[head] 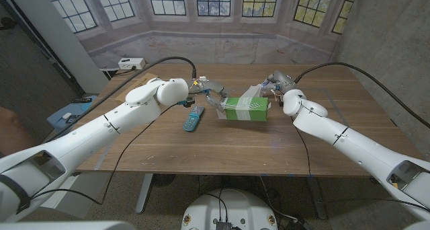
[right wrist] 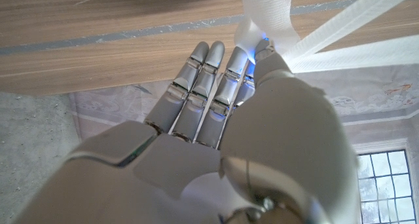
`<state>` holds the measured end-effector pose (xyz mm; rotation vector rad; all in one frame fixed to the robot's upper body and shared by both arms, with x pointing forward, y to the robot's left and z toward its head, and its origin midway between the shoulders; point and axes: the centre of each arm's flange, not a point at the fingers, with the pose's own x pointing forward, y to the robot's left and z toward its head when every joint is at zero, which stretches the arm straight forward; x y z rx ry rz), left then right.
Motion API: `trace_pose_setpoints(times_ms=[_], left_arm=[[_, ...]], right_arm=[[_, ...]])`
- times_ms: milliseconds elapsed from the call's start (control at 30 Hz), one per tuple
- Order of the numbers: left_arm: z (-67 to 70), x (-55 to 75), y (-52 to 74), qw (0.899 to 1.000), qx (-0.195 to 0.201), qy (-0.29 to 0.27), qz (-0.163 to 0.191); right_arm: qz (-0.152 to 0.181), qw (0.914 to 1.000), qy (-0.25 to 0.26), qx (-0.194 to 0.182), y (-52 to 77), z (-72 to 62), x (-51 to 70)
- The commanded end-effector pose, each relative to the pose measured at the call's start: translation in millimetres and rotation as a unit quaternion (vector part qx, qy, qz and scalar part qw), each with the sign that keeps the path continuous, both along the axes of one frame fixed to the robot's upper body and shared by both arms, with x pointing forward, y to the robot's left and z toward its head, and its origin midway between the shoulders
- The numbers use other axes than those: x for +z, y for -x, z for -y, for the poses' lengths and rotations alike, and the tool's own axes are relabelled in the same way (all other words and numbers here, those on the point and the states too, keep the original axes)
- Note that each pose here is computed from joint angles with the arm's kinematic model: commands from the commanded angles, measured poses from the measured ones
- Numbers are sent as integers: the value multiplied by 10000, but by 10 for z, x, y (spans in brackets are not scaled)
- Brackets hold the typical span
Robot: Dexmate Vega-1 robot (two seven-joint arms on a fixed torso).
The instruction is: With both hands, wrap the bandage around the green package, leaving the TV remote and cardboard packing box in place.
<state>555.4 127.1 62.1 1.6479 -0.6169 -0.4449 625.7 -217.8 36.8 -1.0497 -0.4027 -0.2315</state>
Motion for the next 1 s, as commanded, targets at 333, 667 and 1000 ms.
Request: trace_pose_setpoints(times_ms=[333, 667, 1000], left_arm=[[5, -39, -50, 9999, -49, -94, -131], [36, -83, -71, 9996, -114, -174, -179], [54, -90, -69, 9995, -170, -187, -166]], right_arm=[[123, 9998, 138, 6, 44, -39, 175], [281, 9994, 192, 23, 167, -109, 293], [353, 9991, 238, 34, 341, -153, 365]])
